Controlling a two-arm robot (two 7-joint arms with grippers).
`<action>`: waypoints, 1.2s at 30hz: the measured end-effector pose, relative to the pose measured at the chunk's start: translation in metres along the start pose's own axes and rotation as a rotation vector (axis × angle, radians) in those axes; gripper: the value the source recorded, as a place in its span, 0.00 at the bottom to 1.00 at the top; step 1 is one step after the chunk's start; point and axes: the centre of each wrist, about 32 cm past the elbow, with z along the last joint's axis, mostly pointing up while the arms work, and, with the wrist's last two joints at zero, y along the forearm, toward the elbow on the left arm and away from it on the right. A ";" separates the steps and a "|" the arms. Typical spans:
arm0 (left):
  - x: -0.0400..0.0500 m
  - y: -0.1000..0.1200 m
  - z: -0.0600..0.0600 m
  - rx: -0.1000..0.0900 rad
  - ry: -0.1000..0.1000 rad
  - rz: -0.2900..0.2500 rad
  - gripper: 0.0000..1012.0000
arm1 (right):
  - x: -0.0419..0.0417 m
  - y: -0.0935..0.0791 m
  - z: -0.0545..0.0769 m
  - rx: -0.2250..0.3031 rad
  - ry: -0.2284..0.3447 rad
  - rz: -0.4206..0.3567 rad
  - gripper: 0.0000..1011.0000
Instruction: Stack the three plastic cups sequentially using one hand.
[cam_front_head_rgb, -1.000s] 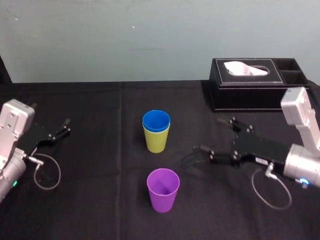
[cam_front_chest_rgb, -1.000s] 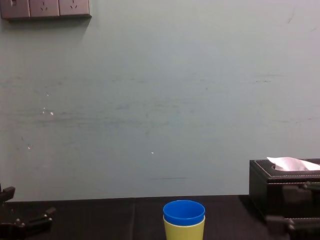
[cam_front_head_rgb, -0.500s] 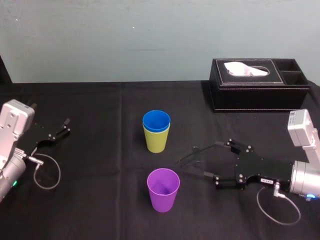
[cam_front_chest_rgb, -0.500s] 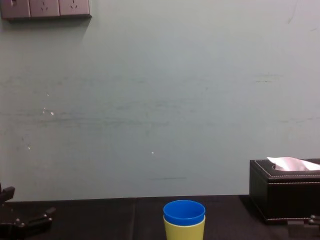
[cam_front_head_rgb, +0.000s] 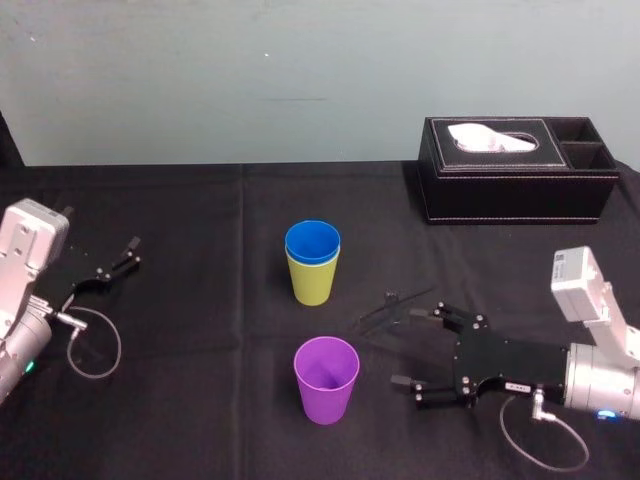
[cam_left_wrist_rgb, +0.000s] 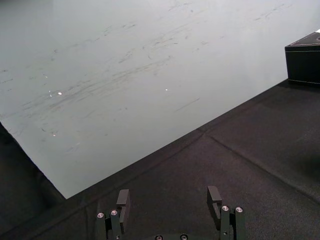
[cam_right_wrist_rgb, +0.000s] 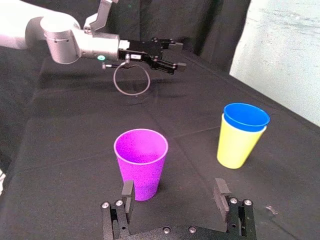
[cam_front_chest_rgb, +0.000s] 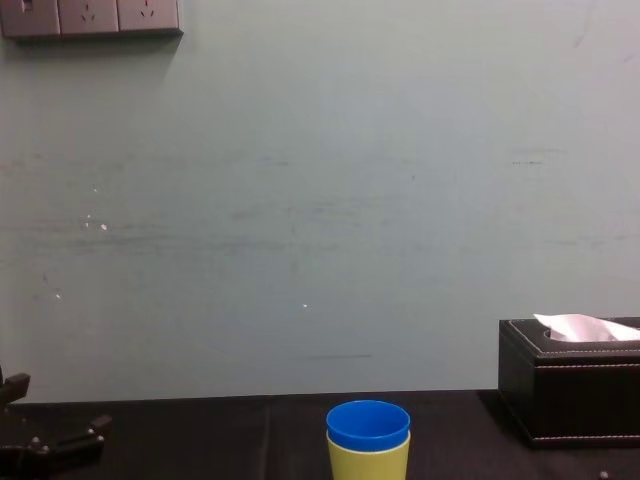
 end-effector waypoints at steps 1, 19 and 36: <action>0.0000 0.000 0.000 0.000 0.000 0.000 1.00 | -0.0017 0.002 0.000 -0.004 -0.004 0.004 0.99; 0.0000 0.000 0.000 0.000 0.000 0.000 1.00 | -0.0146 0.020 -0.004 -0.027 -0.019 0.039 0.99; 0.0000 0.000 0.000 0.000 0.000 0.000 1.00 | -0.0165 0.033 -0.006 -0.035 0.001 0.058 0.99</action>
